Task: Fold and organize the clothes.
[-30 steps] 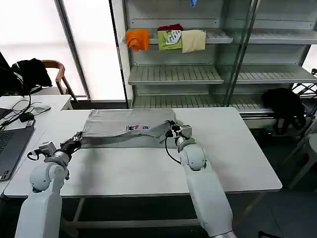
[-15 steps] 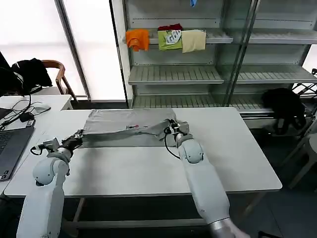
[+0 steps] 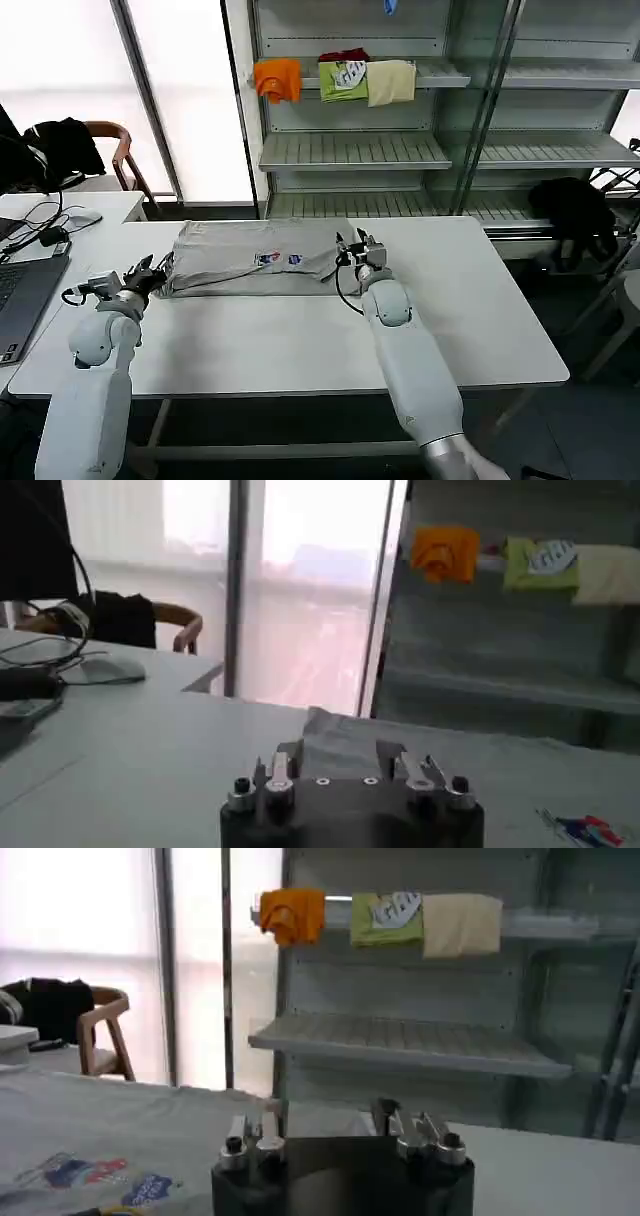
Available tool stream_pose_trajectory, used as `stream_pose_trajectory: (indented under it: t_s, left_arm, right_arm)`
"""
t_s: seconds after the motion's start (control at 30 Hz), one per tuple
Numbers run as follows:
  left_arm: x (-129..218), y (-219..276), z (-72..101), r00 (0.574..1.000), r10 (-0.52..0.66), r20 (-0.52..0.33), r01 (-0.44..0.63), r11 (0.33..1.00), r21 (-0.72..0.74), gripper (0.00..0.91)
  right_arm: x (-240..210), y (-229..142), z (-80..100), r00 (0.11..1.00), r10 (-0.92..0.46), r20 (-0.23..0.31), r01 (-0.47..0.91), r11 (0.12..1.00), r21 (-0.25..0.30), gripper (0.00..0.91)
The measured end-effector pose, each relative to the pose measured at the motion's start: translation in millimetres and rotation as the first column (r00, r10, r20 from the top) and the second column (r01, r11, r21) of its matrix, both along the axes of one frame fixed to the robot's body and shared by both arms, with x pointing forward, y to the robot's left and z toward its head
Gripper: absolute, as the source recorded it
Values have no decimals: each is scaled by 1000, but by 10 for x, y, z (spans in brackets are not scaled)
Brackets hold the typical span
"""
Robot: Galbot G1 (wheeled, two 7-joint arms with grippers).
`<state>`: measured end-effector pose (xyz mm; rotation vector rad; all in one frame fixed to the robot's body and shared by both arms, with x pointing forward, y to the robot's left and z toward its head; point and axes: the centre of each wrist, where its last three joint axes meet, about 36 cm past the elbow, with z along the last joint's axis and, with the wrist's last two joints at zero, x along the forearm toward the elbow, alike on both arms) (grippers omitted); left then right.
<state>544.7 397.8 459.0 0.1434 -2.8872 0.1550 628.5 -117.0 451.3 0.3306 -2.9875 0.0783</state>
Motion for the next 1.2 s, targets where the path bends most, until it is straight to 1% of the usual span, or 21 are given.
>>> stream_pose_trajectory:
  t_s: [0.17, 0.43, 0.73, 0.97, 1.2]
  left_arm:
    - [-131, 27, -50, 999, -18, -36, 19, 999, 41, 907]
    - [-331, 2, -269, 991, -50, -126, 63, 993, 97, 907]
    - [-410, -26, -406, 984, -64, -166, 86, 987, 133, 907]
    - [-421, 1, -451, 985, -61, -164, 85, 986, 142, 907]
    - [-451, 182, -362, 989, -46, -138, 61, 992, 111, 907]
  right_arm:
    - [-222, 32, -55, 1000, 15, -15, -14, 1000, 15, 907]
    - [-639, -15, -146, 998, 3, -60, -1, 999, 40, 907]
    - [-862, -99, -254, 994, -29, -106, 34, 998, 45, 907]
    - [-912, -162, -312, 991, -47, -123, 53, 998, 46, 907]
    - [-918, -233, -340, 989, -61, -135, 66, 997, 33, 907]
